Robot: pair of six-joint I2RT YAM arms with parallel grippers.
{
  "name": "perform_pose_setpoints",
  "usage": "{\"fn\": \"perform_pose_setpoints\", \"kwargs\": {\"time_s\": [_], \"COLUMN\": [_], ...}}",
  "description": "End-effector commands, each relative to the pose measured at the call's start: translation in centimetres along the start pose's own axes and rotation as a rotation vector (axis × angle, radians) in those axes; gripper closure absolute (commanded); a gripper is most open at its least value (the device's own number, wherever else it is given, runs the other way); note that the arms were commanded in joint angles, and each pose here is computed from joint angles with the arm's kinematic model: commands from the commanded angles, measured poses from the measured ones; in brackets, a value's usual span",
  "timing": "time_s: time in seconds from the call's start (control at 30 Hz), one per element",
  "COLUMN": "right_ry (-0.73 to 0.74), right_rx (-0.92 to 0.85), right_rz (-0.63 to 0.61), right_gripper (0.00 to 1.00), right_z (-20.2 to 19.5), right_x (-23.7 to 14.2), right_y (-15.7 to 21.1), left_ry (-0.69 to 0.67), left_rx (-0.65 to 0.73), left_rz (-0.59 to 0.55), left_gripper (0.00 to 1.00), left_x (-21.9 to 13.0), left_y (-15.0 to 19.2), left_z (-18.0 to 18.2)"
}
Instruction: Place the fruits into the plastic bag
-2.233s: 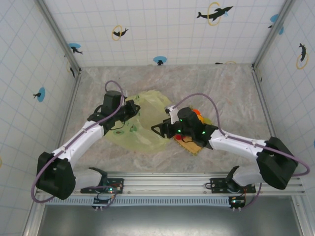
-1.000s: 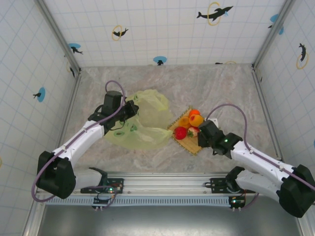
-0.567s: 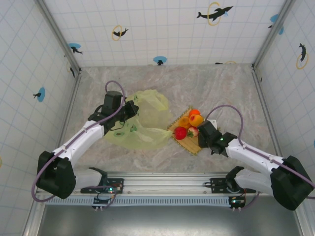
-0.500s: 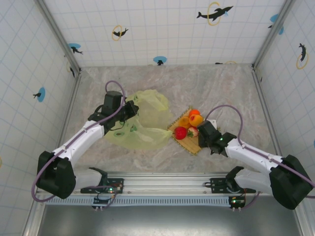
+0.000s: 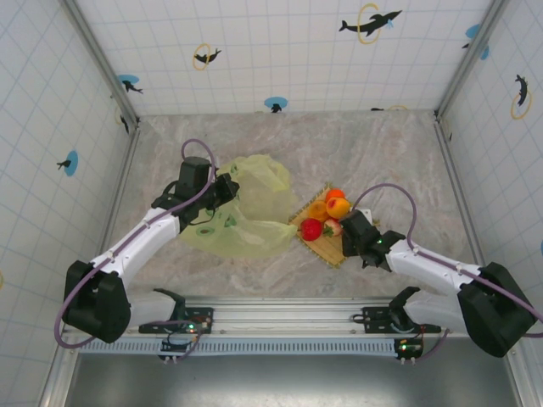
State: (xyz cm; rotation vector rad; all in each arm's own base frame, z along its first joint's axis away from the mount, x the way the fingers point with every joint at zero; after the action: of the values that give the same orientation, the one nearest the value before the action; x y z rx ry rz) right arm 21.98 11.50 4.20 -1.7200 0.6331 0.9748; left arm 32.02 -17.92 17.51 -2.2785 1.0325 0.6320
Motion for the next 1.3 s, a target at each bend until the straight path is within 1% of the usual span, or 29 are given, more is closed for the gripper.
{"fn": "perform_pose_setpoints", "kwargs": {"time_s": [0.0,0.17,0.3,0.4,0.5,0.57,0.6,0.7,0.8,0.9,1.13,1.27], "right_ry": [-0.006,-0.013,-0.077,-0.178,-0.341,-0.432,-0.471,-0.536,-0.586,-0.644,-0.777,-0.814], "right_rx": [0.003,-0.001,-0.024,-0.068,-0.079,-0.068,-0.062,-0.072,-0.094,-0.117,-0.143,-0.122], "right_rz": [0.001,-0.02,-0.075,-0.191,-0.343,-0.416,-0.449,-0.495,-0.521,-0.513,-0.478,-0.475], "right_gripper": [0.53,0.57,0.59,0.6,0.61,0.61,0.61,0.61,0.61,0.61,0.6,0.6], "right_z": [0.0,-0.1,0.6,2.2,4.9,6.4,7.1,8.8,10.4,12.2,16.7,18.7], "right_x": [0.2,-0.6,-2.2,-4.3,-6.8,-7.9,-8.5,-9.1,-9.3,-8.8,-8.2,-7.6], "right_y": [0.4,0.0,-1.3,-3.3,-6.0,-7.5,-8.4,-10.4,-12.4,-13.4,-13.6,-13.4], "left_ry": [-0.009,-0.009,-0.005,0.0,0.014,0.038,0.05,0.079,0.104,0.128,0.153,0.162], "left_rx": [0.011,0.01,0.008,0.01,0.011,0.014,0.016,0.046,0.063,0.068,0.053,0.04], "left_rz": [0.014,0.016,0.015,0.016,0.024,0.032,0.034,0.047,0.067,0.084,0.089,0.089], "left_gripper": [1.0,1.0,1.0,1.0,1.0,1.0,1.0,1.0,1.0,1.0,1.0,1.0], "left_x": [-0.1,0.0,-0.1,-0.2,-0.3,-0.4,-0.5,-0.7,-0.8,-0.9,-1.1,-1.1], "left_y": [0.4,0.4,0.4,0.4,0.6,0.8,0.9,1.1,1.4,1.7,1.7,1.6], "left_z": [0.1,0.1,0.0,-0.1,-0.3,-0.6,-0.8,-1.3,-1.8,-2.3,-2.8,-3.0]}}
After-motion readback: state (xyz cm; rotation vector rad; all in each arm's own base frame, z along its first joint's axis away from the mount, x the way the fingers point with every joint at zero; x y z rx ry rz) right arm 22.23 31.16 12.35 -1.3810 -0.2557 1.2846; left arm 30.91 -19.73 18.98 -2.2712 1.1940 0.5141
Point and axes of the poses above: each hand's point on the last joint's axis, 136 mm out from that joint toward the fingers, its own x axis out along the fingers, its own z axis along the line the jaws close on, y = z × x, the point moved 1 cm from there along -x, back along the fingers, and after that the axes turned 15 degrees about -x, right-handed, at the moved point
